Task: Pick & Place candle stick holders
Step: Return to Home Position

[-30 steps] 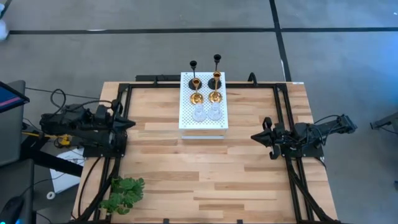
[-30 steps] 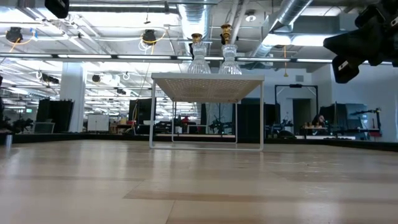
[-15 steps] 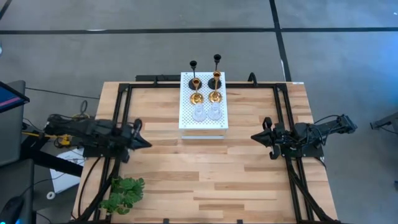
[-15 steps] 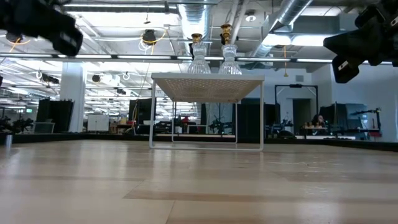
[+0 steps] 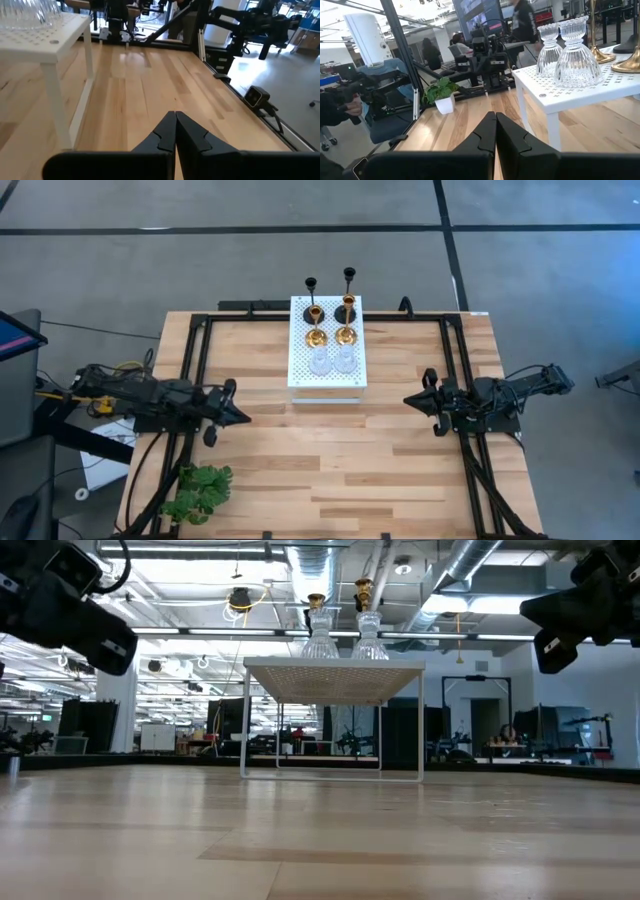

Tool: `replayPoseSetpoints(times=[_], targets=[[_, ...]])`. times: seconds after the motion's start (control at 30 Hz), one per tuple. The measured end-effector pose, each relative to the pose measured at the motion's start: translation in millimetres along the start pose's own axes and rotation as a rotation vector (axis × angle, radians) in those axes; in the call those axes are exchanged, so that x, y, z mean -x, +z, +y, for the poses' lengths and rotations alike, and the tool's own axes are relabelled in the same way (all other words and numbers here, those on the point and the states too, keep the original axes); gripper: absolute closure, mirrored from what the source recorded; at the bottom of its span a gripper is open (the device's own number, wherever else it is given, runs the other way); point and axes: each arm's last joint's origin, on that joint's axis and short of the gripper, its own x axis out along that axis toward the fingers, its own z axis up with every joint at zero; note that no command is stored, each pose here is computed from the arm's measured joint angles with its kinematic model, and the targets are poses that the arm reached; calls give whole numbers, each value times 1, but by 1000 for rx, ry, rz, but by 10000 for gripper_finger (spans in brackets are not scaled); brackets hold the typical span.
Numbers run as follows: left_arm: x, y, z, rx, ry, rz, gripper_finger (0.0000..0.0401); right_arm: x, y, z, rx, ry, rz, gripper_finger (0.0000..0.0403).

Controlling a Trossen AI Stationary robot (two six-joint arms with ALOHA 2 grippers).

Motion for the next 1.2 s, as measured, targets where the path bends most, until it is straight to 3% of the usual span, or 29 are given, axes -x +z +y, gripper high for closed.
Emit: replayPoseSetpoints(times=[1.2], targets=[[-2,-6,1,-7,3,16,395,0,0,0,0,0,0,403]])
